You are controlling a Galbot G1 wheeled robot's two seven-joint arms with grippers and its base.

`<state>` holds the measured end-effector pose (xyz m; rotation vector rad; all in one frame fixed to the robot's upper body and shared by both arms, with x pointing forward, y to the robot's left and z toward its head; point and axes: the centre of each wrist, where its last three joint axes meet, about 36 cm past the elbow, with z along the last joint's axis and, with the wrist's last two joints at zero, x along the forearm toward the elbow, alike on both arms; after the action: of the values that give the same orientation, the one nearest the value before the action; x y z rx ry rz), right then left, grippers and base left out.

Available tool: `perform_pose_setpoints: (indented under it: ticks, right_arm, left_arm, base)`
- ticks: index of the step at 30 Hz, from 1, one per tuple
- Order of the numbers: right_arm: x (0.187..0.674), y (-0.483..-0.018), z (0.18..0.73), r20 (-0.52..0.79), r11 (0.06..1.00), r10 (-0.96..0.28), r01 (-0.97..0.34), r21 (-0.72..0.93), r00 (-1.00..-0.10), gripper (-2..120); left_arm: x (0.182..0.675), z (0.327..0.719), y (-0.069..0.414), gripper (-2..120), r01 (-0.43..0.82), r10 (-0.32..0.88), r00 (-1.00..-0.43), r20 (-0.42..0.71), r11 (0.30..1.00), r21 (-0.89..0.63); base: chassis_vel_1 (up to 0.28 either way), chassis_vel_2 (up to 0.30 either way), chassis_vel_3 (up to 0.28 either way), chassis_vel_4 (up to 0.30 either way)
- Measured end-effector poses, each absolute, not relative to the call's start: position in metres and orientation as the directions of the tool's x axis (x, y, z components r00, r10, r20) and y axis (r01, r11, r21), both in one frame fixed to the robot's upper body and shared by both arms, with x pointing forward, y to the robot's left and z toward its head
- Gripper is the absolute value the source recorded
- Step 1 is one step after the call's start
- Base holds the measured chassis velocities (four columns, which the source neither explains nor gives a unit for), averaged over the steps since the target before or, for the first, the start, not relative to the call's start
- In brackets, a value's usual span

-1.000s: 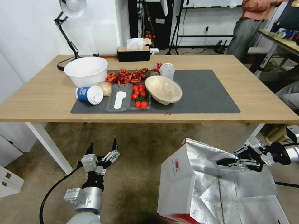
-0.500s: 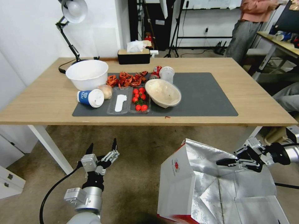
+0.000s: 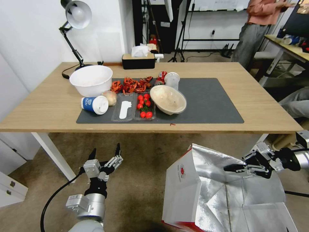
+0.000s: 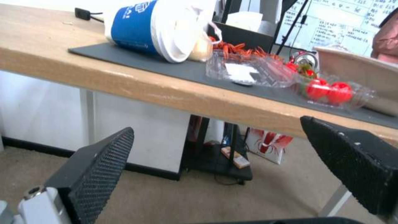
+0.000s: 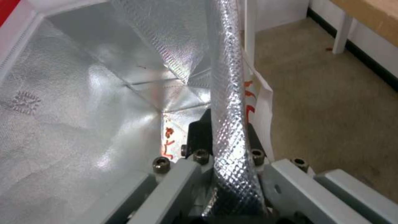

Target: Pick up the food delivery bag from the floor and place it on the table.

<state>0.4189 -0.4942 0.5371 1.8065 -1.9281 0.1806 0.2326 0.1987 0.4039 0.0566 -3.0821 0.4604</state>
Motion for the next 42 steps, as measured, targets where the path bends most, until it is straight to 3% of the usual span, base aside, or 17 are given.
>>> perform_pose_setpoints:
  ticks: [42]
  right_arm:
    - [0.4181,-0.4926,0.5345,0.432,0.118,-0.902,-0.967,0.225,-0.01,0]
  left_arm:
    - [0.2331,0.4042,0.2012,100,-0.046,-0.041,-0.999,0.024,0.949,-0.311]
  base:
    - [0.0,0.0,0.0,0.0]
